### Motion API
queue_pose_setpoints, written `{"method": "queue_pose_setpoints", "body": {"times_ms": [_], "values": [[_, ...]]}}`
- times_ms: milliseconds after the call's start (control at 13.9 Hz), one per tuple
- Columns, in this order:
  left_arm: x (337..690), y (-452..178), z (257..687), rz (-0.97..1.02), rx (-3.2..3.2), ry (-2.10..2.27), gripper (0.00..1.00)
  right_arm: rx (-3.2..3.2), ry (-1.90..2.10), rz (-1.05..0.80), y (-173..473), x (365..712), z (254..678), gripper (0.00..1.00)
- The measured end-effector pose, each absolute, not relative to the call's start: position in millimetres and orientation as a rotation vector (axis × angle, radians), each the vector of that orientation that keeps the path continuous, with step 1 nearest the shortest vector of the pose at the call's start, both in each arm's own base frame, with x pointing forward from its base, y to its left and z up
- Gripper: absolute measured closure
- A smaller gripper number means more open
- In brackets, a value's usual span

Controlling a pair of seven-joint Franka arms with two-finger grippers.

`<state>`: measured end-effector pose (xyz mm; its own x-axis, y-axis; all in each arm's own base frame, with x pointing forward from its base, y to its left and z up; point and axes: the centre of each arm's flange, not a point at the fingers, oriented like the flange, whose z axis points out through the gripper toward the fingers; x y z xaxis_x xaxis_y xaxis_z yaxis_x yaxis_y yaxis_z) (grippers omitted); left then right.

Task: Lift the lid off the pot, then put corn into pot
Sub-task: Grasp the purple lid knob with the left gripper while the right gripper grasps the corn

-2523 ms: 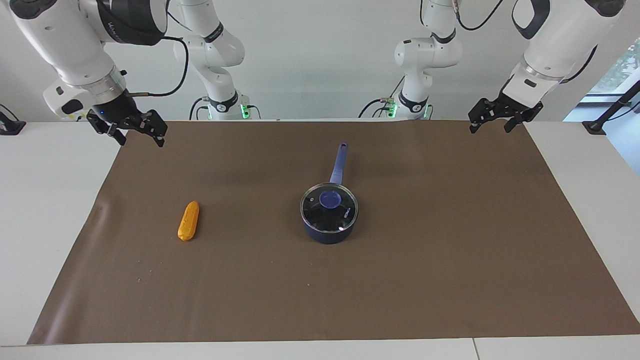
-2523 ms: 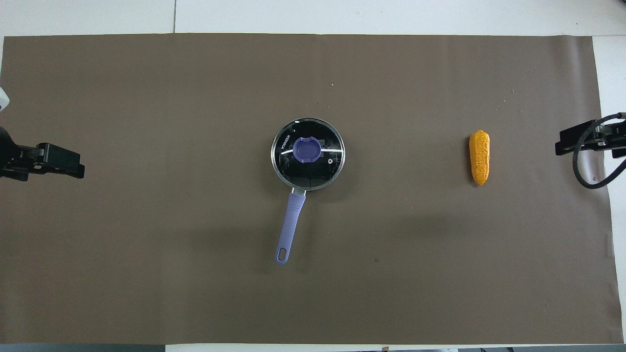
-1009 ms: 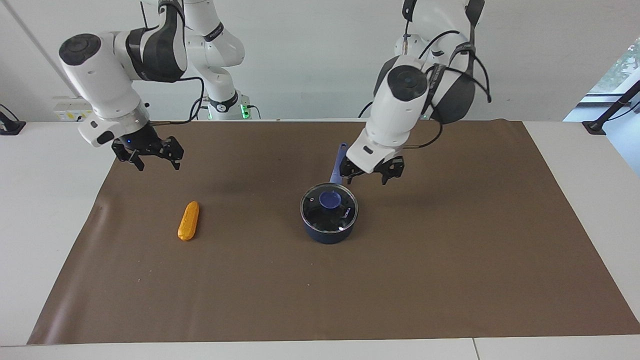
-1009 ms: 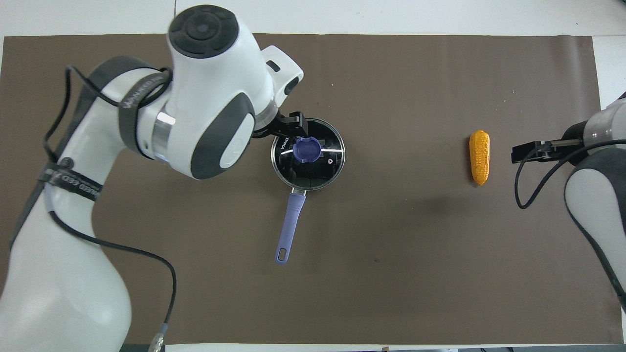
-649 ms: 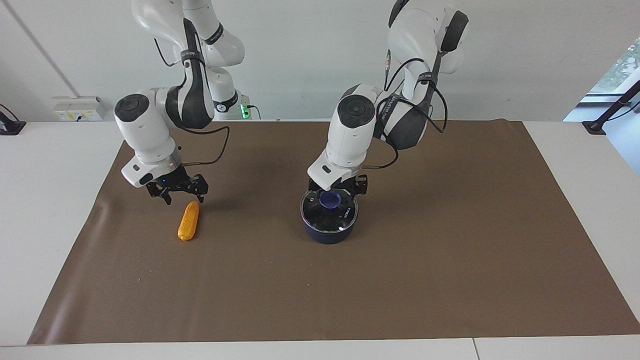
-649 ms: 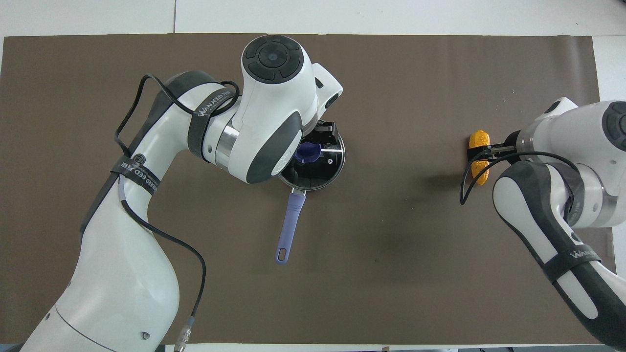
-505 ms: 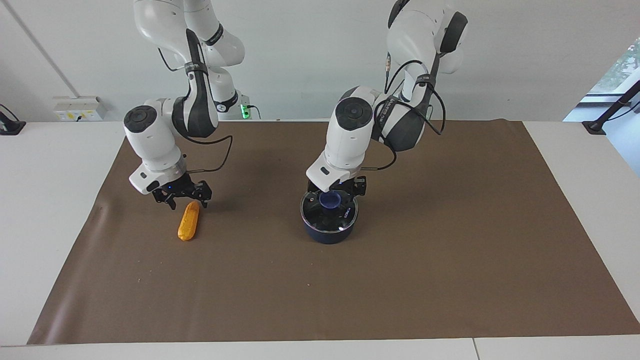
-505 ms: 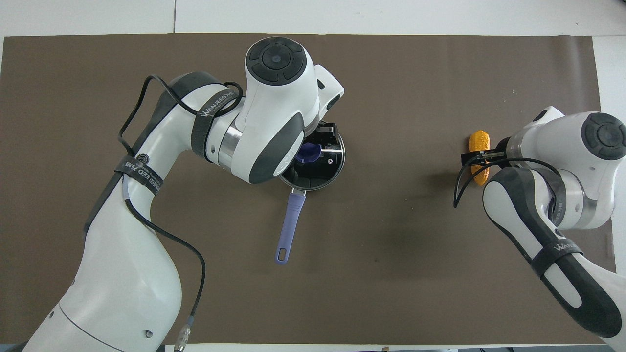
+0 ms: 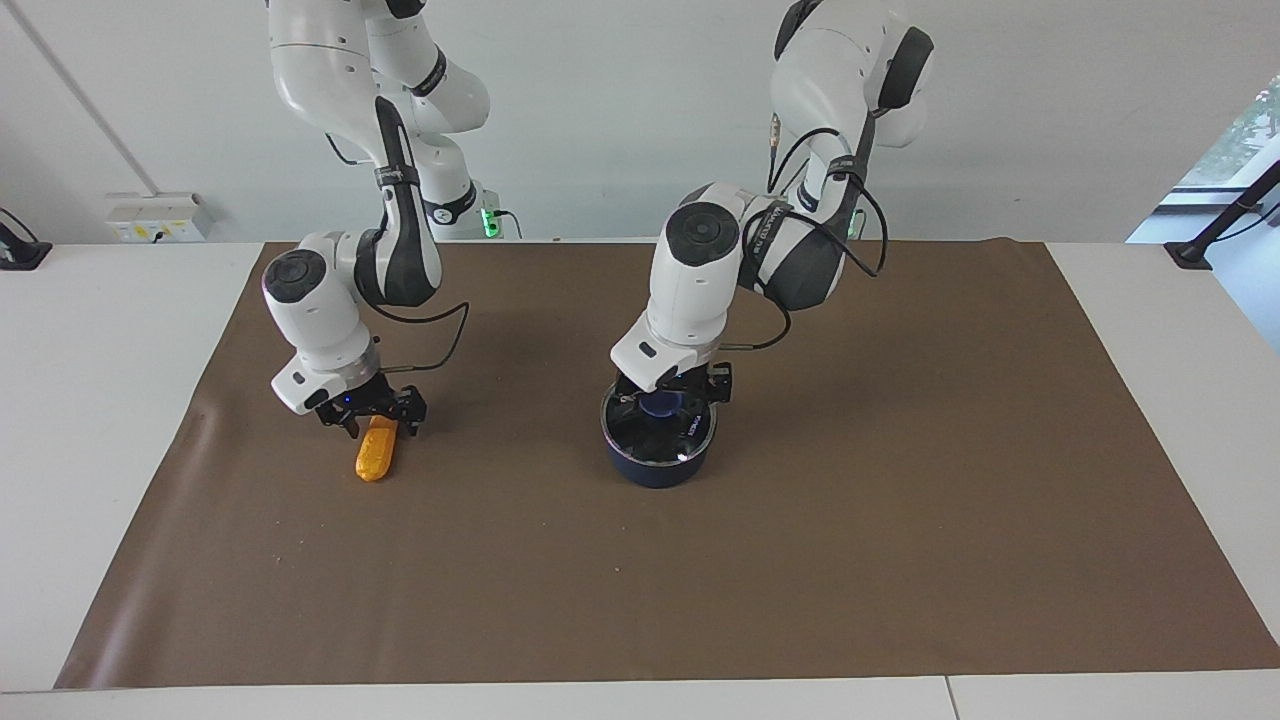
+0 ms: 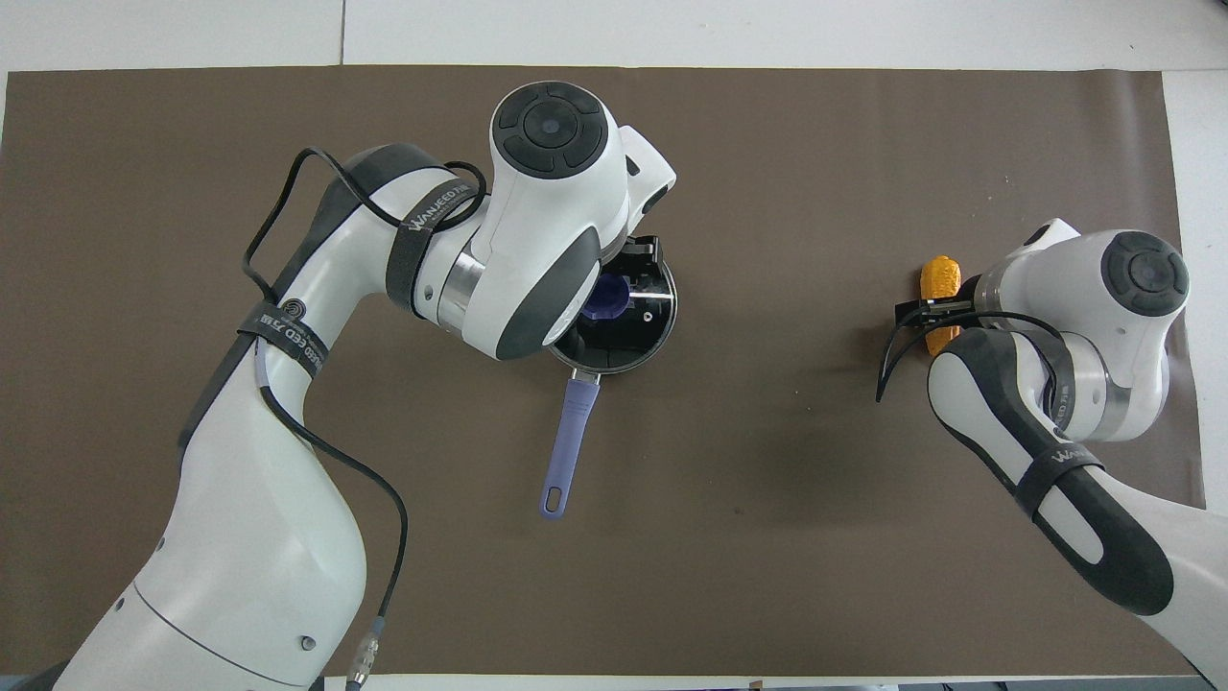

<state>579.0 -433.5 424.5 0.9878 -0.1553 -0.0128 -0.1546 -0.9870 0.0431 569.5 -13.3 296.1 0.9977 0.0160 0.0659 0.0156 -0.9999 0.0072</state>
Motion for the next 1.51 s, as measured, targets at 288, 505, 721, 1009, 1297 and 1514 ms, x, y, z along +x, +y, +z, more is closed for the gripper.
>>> {"method": "queue_pose_setpoints", "body": {"times_ms": [288, 505, 721, 1009, 1297, 1514], "values": [[577, -434, 417, -0.039, 3.097, -0.246, 0.00, 3.132, 0.030, 0.111, -14, 572, 298, 0.41], [576, -434, 414, -0.045, 3.098, -0.248, 0.00, 3.134, 0.040, 0.087, -11, 575, 302, 0.60], [575, -435, 413, -0.049, 3.099, -0.251, 0.04, 3.138, 0.056, 0.010, -5, 586, 323, 0.60], [572, -440, 415, -0.041, 3.091, -0.262, 0.25, 3.137, 0.120, -0.048, 15, 605, 358, 0.60], [569, -444, 415, -0.039, 3.091, -0.272, 0.33, 3.132, 0.172, -0.070, 35, 612, 362, 0.60], [569, -444, 415, -0.039, 3.091, -0.272, 0.33, 3.132, 0.170, -0.067, 34, 613, 362, 0.60]]}}
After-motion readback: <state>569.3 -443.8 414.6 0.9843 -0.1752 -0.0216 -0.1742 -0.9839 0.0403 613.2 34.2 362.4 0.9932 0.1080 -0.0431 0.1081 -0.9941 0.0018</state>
